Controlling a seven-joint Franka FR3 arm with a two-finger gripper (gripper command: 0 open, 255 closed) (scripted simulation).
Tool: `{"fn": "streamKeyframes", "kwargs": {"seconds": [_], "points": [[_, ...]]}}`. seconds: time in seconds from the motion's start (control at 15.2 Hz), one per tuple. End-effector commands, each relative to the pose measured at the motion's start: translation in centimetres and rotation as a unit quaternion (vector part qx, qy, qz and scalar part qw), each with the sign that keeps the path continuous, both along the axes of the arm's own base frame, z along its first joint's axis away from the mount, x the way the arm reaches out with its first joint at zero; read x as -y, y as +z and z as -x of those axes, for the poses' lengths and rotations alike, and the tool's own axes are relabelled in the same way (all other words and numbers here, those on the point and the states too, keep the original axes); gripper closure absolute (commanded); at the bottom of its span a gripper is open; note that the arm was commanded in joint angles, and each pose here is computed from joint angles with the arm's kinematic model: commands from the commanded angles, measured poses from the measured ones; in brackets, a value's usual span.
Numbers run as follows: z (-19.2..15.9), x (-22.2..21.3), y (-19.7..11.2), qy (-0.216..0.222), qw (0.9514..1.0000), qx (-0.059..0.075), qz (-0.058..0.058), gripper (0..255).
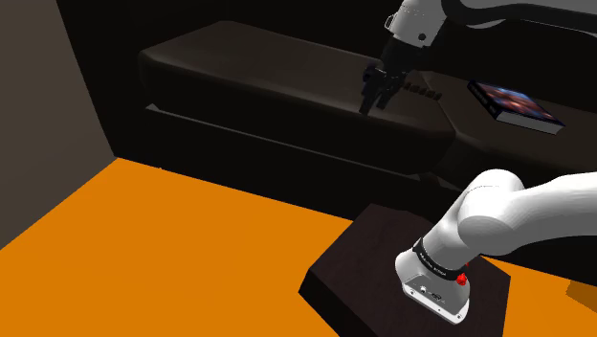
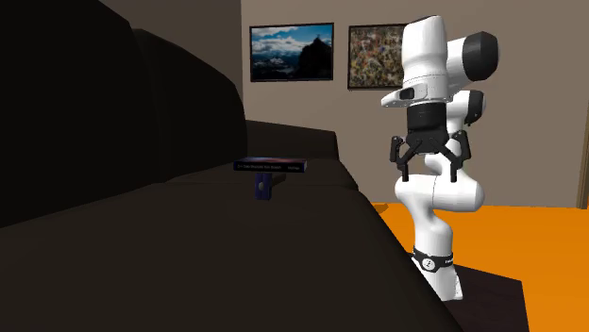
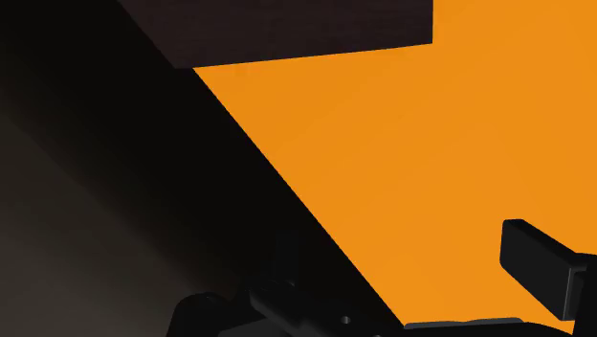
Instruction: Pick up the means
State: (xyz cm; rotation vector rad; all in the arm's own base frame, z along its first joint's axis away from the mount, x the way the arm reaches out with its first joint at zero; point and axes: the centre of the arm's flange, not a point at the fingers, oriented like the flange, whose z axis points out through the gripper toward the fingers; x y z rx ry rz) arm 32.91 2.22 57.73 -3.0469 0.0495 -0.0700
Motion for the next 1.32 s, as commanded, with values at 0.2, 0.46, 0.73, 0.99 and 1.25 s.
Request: {"fn": "streamKeyframes", "kwargs": {"seconds": [0.2,0.46,0.73,0.99,1.25], "points": [[0.2,4.0,0.1,0.028,0.9996,0.003,-0.001,0],[0.1,9.4,0.3,0.066,0.9978,0.006,-0.002,0],[-0.4,14.7,0.5,0.104,0.9946,0.010,-0.003,0],[-1.3,20.0,0.6,0.141,0.9899,0.014,-0.004,0],[-2.6,25.2,0.8,0.178,0.9838,0.017,-0.005,0]]}}
